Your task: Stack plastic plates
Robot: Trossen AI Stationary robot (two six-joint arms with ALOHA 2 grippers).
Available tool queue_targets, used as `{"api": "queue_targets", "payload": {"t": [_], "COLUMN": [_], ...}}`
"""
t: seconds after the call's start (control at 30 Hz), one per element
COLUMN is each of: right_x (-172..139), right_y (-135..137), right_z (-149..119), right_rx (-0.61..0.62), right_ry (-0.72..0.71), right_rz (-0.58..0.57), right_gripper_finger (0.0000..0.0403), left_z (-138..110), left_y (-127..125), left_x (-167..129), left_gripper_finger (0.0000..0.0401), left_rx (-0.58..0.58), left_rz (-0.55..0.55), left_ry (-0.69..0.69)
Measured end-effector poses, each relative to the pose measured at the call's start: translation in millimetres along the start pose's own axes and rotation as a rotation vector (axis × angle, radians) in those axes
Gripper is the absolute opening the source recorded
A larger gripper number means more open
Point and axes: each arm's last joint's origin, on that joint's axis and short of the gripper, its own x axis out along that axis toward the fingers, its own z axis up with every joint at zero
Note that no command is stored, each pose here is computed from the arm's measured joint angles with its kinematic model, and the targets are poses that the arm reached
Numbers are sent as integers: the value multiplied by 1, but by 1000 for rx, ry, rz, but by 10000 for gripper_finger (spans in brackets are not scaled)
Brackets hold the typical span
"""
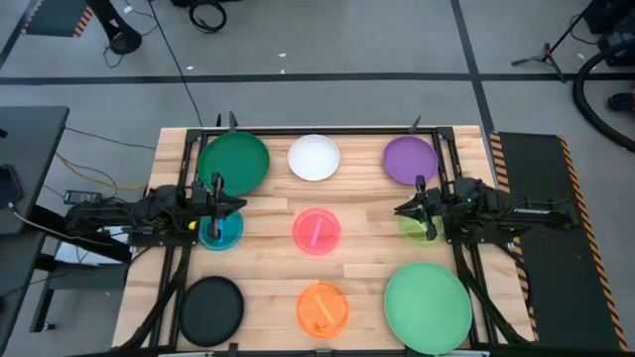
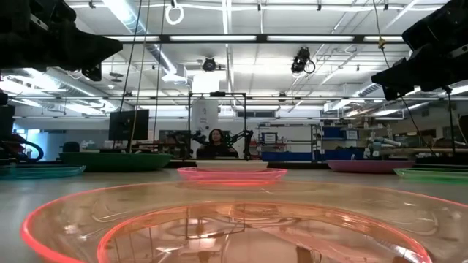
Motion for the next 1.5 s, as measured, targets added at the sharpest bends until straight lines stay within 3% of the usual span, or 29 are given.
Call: {"api": "queue_targets", "payload": {"t": [0.13, 0.23, 0.6, 0.7, 0.83, 0.93, 1.03, 1.23, 1.5], "right_x": [0, 0, 0, 0, 0, 0, 0, 0, 0], "right_y": [0, 0, 0, 0, 0, 0, 0, 0, 0], "right_z": [0, 0, 0, 0, 0, 0, 0, 0, 0], "right_rx": [0, 0, 0, 0, 0, 0, 0, 0, 0], "right_ry": [0, 1, 0, 0, 0, 0, 0, 1, 0], "right_rz": [0, 0, 0, 0, 0, 0, 0, 0, 0], "right_gripper_finger": [47, 47, 47, 47, 47, 47, 47, 47, 47], "left_z": [1, 9, 13, 17, 39, 55, 60, 58, 42], "left_y": [0, 0, 0, -2, -6, -7, -11, -26, -49], "left_x": [0, 0, 0, -1, -5, -10, -9, 25, 81], "left_gripper_finger": [27, 27, 27, 27, 27, 27, 27, 27, 35], "left_rx": [0, -33, -840, -937, -965, -911, -835, -893, -968], "left_rz": [0, 1, -54, -106, -201, -187, -150, 46, 146], "left_ry": [-8, -91, -125, -155, -374, -582, -651, -448, -170]}}
